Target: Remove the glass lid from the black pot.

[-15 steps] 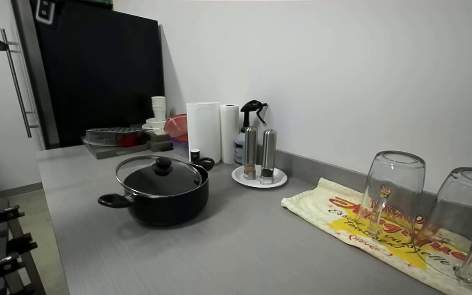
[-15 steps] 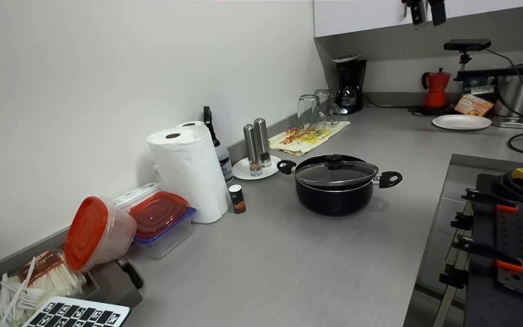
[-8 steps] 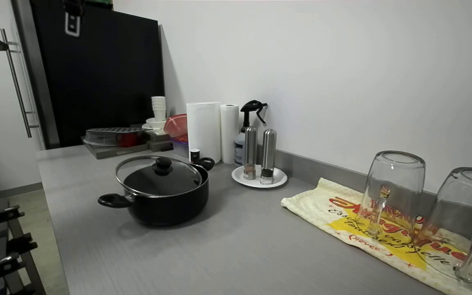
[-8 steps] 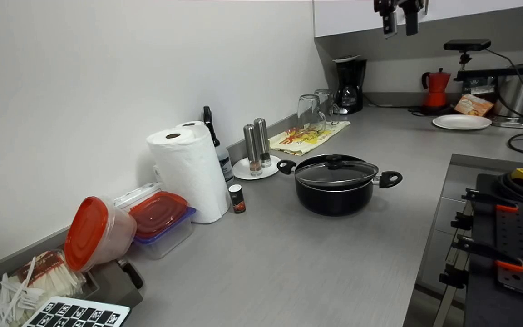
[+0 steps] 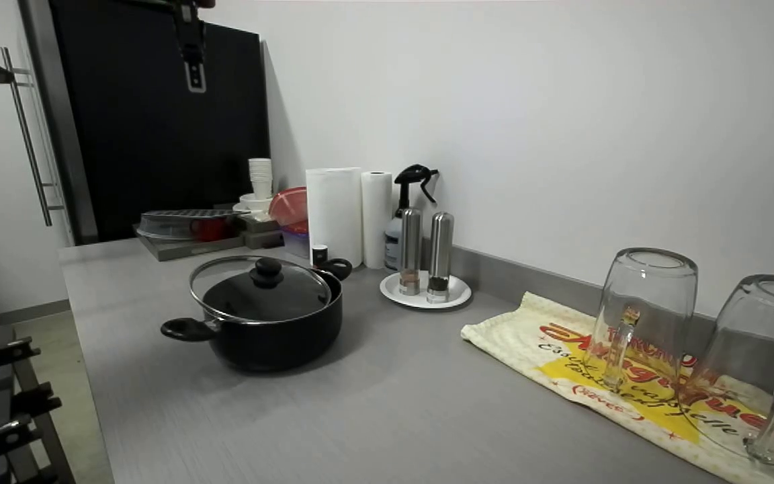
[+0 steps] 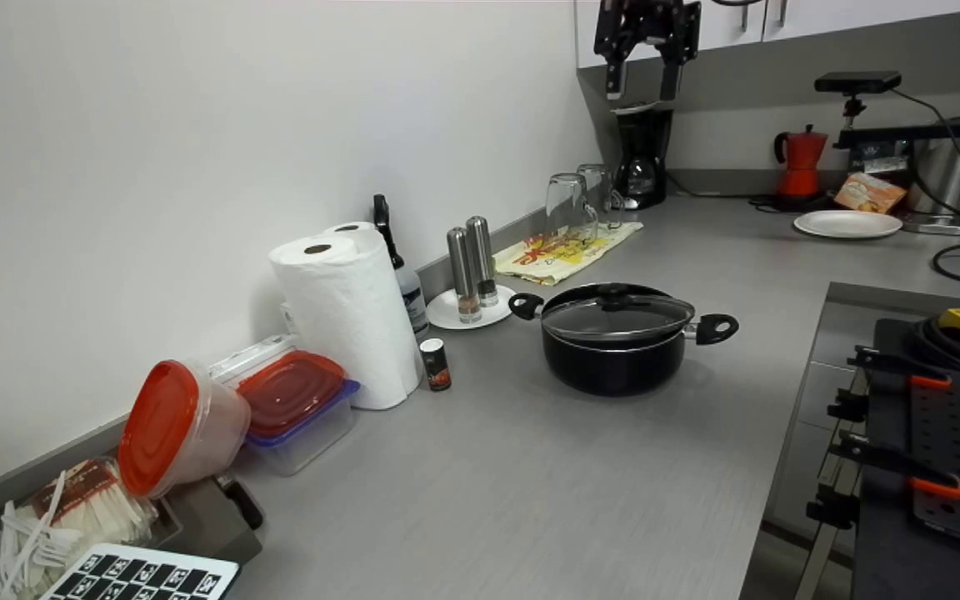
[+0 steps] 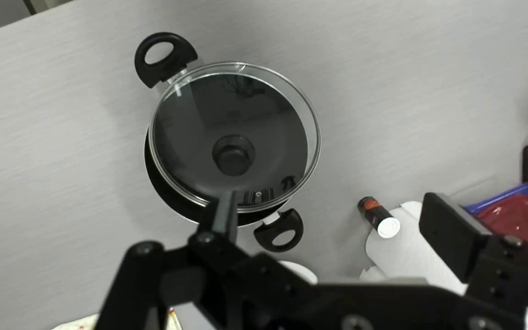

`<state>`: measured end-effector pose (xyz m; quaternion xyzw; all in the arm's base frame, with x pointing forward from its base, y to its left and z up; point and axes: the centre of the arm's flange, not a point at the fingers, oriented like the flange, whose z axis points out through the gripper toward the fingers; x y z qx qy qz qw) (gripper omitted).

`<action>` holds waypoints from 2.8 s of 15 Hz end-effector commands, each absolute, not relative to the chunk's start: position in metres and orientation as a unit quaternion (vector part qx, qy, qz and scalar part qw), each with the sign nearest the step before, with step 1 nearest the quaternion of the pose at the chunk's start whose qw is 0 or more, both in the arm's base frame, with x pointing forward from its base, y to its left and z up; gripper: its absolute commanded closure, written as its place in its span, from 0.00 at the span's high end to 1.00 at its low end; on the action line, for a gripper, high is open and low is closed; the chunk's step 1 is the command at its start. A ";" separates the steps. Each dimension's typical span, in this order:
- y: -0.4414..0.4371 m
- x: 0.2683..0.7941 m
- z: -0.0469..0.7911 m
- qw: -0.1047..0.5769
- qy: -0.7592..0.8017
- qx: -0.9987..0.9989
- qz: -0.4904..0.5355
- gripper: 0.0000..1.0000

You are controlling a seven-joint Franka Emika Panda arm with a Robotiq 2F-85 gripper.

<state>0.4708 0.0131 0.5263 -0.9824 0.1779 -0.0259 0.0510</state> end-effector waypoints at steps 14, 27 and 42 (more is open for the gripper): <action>-0.035 0.521 0.468 0.044 0.269 -0.961 -0.039 1.00; -0.040 0.559 0.372 -0.046 0.314 -0.947 -0.046 1.00; -0.015 0.555 0.289 -0.057 0.306 -0.949 0.046 1.00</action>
